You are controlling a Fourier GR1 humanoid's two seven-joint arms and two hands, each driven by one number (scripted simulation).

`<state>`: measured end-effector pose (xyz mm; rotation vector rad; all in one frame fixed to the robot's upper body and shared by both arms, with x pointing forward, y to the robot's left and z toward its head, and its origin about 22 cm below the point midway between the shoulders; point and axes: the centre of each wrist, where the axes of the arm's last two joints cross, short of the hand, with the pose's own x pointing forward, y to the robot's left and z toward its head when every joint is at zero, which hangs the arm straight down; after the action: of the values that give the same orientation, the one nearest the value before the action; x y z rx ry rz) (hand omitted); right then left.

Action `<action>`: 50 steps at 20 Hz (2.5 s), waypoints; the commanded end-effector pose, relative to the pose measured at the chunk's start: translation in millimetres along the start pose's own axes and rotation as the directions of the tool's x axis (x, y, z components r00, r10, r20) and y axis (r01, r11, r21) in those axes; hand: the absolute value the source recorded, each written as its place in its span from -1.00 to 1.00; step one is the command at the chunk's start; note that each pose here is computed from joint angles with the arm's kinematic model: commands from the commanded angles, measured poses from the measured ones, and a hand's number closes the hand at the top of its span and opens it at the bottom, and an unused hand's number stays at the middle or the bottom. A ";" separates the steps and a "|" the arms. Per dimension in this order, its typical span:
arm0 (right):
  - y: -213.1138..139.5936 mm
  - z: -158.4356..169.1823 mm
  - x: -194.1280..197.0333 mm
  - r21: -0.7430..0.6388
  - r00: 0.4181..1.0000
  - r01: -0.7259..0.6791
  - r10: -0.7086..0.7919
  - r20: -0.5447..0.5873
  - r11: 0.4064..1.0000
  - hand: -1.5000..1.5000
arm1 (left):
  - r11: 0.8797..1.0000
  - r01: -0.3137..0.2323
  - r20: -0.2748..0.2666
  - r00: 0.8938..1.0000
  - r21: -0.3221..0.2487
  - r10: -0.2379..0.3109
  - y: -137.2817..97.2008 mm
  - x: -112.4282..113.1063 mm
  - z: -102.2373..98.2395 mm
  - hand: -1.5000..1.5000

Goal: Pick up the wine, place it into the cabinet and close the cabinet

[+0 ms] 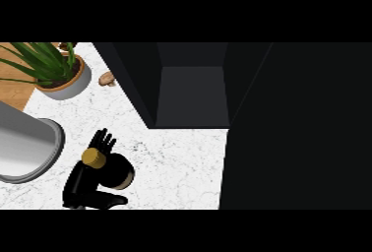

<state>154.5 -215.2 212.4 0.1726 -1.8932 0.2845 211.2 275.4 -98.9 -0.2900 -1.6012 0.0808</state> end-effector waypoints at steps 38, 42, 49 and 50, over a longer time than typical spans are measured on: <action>-0.8 26.1 15.9 0.026 0.997 0.050 -0.051 0.055 0.998 -1.00 | 0.995 0.091 0.319 0.943 0.040 -0.099 -12.2 83.1 -15.3 1.00; -3.1 33.1 5.7 0.020 0.998 0.043 -0.043 0.048 0.999 -1.00 | 0.996 0.081 0.318 0.944 0.032 -0.087 -41.2 104.0 -21.7 1.00; -6.8 6.9 5.0 0.010 0.998 0.049 -0.049 0.037 0.999 -1.00 | 0.990 0.138 0.302 0.945 -0.027 -0.123 -103.7 136.8 -43.0 1.00; -1.0 20.3 11.0 0.001 0.997 0.063 -0.063 0.044 0.998 -1.00 | 0.991 0.124 0.277 0.955 -0.054 -0.105 -105.7 152.5 -38.1 1.00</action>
<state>157.7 -217.9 204.7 0.1804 -1.8912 0.2614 227.1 222.0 47.4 -0.2130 -1.9195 0.0059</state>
